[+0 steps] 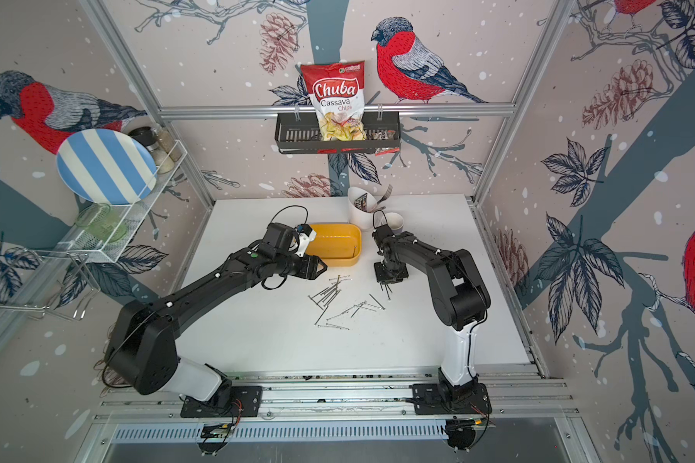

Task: Put the nails on the desktop into the storage box
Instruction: Pick up the nail from the center of the board.

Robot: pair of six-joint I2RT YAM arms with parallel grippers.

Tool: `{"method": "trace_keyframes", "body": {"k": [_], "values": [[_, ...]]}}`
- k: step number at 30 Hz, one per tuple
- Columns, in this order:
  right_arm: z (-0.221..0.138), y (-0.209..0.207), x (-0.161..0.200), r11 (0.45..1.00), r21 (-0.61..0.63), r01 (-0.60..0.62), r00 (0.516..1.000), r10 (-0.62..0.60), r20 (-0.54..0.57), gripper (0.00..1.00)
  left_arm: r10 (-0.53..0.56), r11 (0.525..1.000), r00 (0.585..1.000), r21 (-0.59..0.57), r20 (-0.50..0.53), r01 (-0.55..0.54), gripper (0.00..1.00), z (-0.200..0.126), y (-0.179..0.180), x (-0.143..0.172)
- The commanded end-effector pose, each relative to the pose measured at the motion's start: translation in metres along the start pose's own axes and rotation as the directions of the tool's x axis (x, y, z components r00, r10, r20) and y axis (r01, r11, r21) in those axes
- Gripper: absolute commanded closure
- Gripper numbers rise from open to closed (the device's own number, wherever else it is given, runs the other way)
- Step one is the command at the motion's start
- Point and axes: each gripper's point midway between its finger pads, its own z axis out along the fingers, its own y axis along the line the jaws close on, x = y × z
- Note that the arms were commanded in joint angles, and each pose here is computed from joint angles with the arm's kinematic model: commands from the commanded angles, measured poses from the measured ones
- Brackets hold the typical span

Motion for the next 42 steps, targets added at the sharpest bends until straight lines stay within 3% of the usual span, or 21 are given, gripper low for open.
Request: {"method": "trace_keyframes", "body": {"k": [1,18,27,42], "values": [[0.007,0.001,-0.008,1.000,0.005,0.008,1.000,-0.008,0.004,0.72,-0.006,1.000,1.000,-0.003,-0.009,0.006,0.33,0.001,0.001,-0.002],[0.017,0.010,-0.015,1.000,-0.001,0.024,1.000,-0.024,-0.008,0.73,-0.004,1.000,1.000,-0.013,-0.028,0.003,0.33,0.004,0.005,0.002],[-0.012,0.006,-0.032,1.000,0.006,-0.003,0.998,0.003,0.058,0.70,0.000,1.000,0.999,-0.008,-0.032,0.000,0.33,0.007,0.006,0.001],[-0.006,-0.009,-0.016,1.000,0.002,-0.030,0.999,0.030,0.026,0.71,-0.001,1.000,0.999,-0.002,-0.039,0.001,0.33,0.011,0.005,0.001]]}}
